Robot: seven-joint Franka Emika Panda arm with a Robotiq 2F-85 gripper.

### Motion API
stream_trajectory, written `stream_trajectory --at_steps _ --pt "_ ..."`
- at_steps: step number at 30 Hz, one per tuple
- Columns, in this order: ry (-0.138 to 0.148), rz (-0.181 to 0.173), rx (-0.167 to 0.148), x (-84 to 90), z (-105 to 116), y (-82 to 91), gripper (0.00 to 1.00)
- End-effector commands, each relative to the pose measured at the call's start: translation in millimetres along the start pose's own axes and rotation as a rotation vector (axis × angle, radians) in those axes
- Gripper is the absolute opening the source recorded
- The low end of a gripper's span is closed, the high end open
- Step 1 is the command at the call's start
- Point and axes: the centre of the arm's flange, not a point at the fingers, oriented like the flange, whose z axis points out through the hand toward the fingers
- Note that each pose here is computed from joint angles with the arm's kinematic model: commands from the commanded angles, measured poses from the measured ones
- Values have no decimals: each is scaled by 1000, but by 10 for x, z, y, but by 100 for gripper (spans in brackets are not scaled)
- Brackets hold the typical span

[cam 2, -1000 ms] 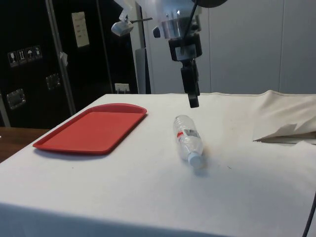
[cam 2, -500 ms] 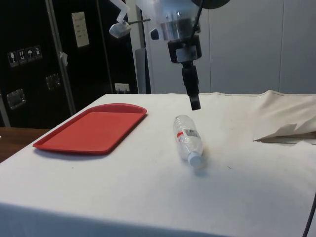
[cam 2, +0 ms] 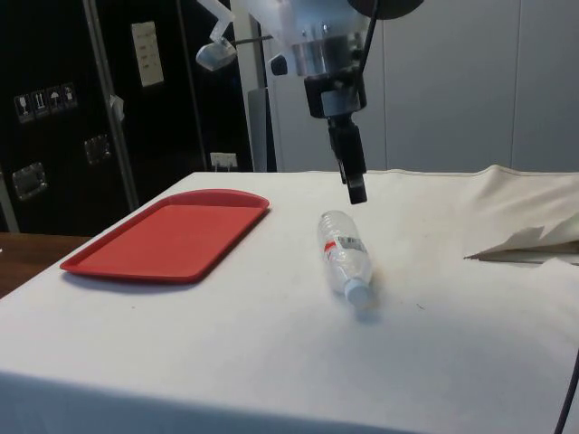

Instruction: Place the bottle upright on the tray.

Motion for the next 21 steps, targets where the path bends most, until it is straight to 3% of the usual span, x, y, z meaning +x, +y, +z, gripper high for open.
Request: stream_trajectory --at_steps 1,7,8,15,16,21 --pt "4 -12 -4 21 2 -16 100" --pt "31 -27 -12 43 -43 -53 100" --pt "20 -24 -7 43 -35 -41 100" --pt "72 -42 -21 72 -56 -81 100" --pt "60 -40 -19 73 -44 -68 100" --pt "106 -55 -29 90 -55 -90 100"
